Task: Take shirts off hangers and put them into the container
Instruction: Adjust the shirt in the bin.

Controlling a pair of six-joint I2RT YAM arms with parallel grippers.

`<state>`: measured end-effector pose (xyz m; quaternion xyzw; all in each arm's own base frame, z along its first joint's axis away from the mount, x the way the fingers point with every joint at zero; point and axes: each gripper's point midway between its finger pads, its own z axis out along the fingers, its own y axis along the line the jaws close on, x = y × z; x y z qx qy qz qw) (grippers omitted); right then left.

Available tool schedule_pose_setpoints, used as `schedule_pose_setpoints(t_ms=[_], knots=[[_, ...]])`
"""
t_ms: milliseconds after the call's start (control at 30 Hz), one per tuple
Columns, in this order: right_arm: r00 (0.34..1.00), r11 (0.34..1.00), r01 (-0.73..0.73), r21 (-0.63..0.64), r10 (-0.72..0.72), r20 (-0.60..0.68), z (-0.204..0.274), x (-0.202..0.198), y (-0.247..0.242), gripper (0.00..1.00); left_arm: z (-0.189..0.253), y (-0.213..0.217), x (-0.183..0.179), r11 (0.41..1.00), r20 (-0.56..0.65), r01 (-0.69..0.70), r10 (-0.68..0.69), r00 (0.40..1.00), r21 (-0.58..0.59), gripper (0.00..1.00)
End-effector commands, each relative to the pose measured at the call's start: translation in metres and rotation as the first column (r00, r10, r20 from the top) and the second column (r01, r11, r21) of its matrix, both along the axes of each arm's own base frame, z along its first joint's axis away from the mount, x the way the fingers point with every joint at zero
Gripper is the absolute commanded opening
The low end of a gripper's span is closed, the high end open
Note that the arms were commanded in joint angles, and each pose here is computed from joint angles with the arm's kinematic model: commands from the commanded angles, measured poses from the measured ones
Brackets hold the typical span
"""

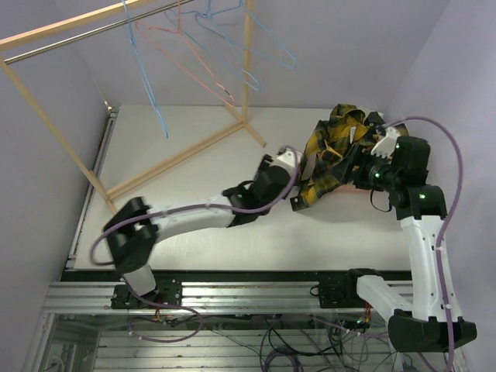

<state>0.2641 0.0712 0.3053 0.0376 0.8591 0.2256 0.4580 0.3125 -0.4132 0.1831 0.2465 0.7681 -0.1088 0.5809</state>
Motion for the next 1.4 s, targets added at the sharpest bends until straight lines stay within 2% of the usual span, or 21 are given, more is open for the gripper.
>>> schedule_pose_setpoints(t_ms=[0,267,367,500,667,800,900,1067,1300,1367], knots=[[0.986,0.989,-0.115,0.088,0.125,-0.108,-0.036,-0.022,0.024,0.67,0.082,0.106,-0.006,0.959,0.078,-0.280,0.283,0.956,-0.039,0.69],[0.984,0.974,-0.047,0.222,0.083,-0.157,-0.104,-0.046,0.037,0.65,0.159,0.253,-0.056,0.893,0.212,-0.410,0.443,0.871,-0.185,0.67],[0.985,0.974,0.008,0.228,0.032,-0.171,-0.136,-0.043,0.036,0.64,0.173,0.289,-0.071,0.882,0.251,-0.420,0.465,0.849,-0.213,0.66],[0.980,0.975,0.057,0.216,-0.013,-0.197,-0.176,-0.036,0.038,0.63,0.176,0.319,-0.081,0.870,0.285,-0.460,0.493,0.822,-0.176,0.66],[0.984,0.979,0.081,0.186,-0.049,-0.173,-0.200,-0.018,0.043,0.63,0.166,0.335,-0.087,0.862,0.288,-0.486,0.506,0.813,-0.143,0.66],[0.990,0.983,0.072,0.166,-0.050,-0.129,-0.206,-0.002,0.056,0.63,0.162,0.349,-0.094,0.855,0.282,-0.490,0.519,0.807,-0.171,0.65],[0.988,0.990,0.081,0.119,-0.064,-0.143,-0.221,0.007,0.064,0.63,0.159,0.357,-0.098,0.849,0.277,-0.494,0.528,0.803,-0.187,0.65],[0.971,0.978,0.205,0.028,-0.200,-0.131,-0.240,0.023,0.052,0.63,0.151,0.367,-0.103,0.837,0.257,-0.514,0.547,0.796,-0.188,0.65],[0.972,0.973,0.229,-0.010,-0.229,-0.057,-0.240,0.049,0.051,0.63,0.133,0.367,-0.105,0.840,0.243,-0.515,0.543,0.804,-0.172,0.64],[0.974,0.975,0.221,-0.026,-0.222,-0.054,-0.242,0.056,0.053,0.61,0.131,0.367,-0.104,0.840,0.243,-0.517,0.543,0.804,-0.167,0.64]])
